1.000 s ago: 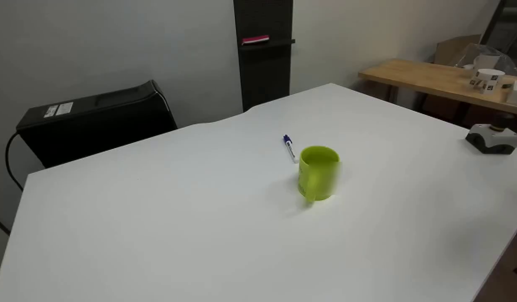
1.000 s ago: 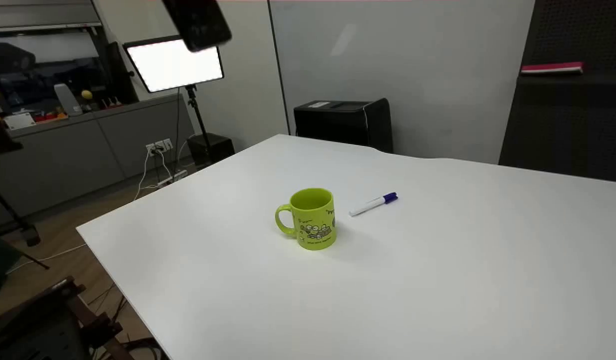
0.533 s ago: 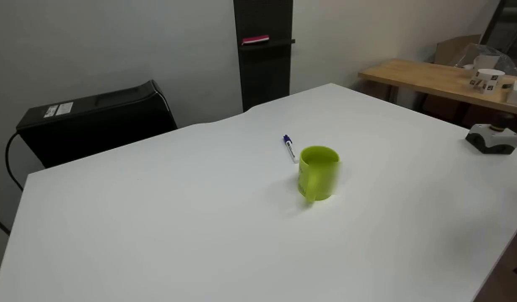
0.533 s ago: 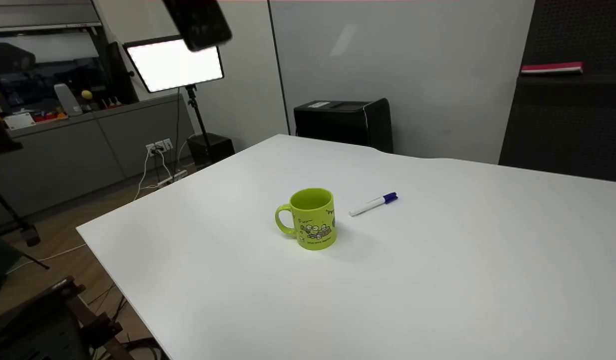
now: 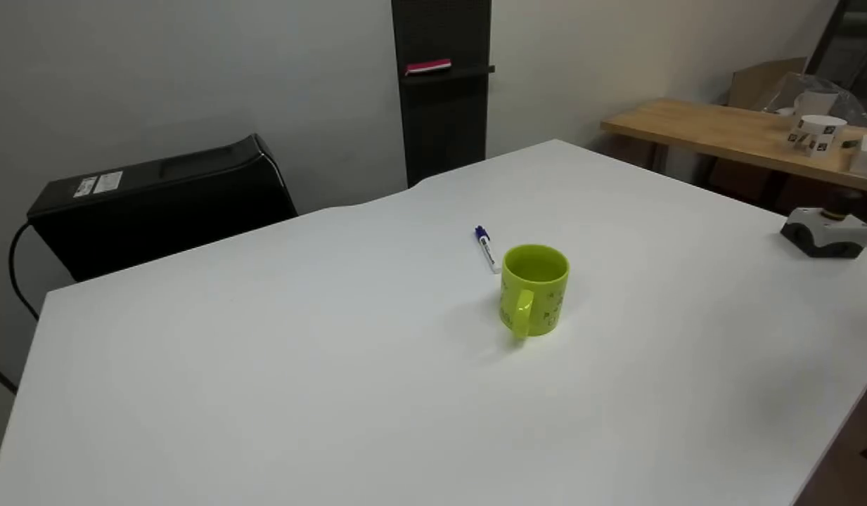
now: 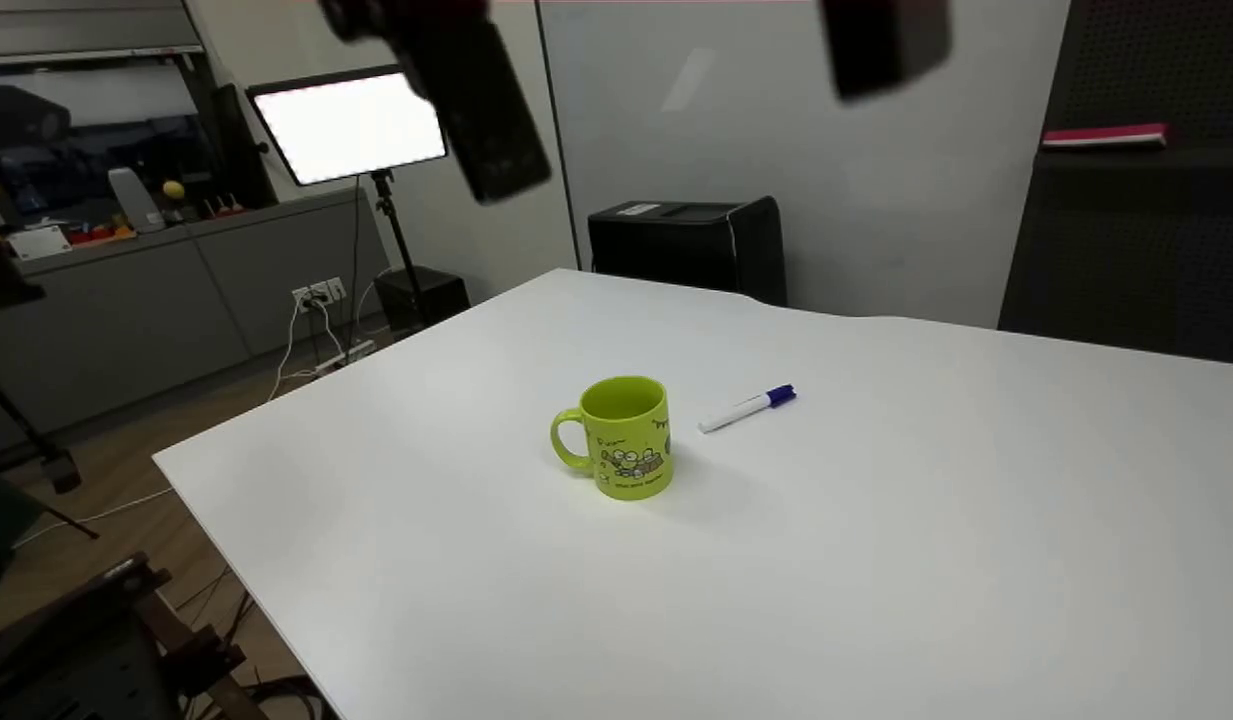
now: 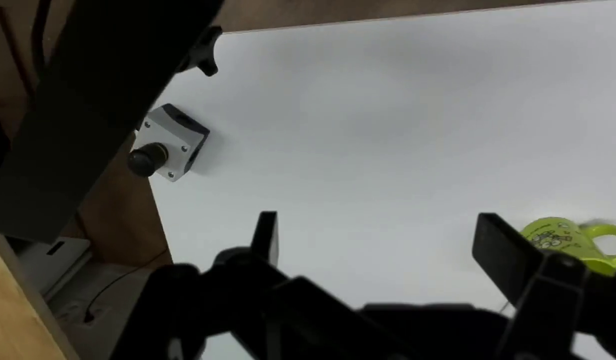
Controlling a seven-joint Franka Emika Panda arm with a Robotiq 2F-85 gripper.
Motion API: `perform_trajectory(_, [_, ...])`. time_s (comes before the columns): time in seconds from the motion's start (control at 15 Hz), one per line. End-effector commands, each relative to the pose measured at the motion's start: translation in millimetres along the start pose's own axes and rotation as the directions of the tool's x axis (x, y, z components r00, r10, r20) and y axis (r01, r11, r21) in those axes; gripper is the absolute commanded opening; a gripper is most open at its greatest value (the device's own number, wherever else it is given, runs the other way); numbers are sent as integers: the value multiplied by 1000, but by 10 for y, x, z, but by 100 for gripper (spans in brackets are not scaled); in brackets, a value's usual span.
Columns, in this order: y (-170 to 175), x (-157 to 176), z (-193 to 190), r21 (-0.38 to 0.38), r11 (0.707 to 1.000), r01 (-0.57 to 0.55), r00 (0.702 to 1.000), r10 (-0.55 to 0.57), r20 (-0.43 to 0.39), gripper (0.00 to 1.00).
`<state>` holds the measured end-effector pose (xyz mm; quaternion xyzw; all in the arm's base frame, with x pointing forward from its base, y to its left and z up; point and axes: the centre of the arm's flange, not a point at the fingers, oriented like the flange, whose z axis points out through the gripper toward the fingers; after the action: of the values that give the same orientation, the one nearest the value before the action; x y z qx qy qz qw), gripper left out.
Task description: Put the blue marker inside the yellow mug
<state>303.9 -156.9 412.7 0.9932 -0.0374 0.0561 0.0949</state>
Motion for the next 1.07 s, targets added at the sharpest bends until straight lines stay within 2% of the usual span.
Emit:
perform_trajectory(0.0, [131,526,467,-9,995,-103,995,103,-6,100])
perform_trajectory(0.2, [208,861,797,9,977,-211,977,212,-29,100])
perform_trajectory(0.53, [364,1499,1182,32,922,-385,921,386,-47,100])
perform_trajectory(0.73, [381,1960,1383,19,902,-431,901,431,-50,100])
perform_trajectory(1.0, [140,2593,1632,-8,894,-448,894,447,-38,100])
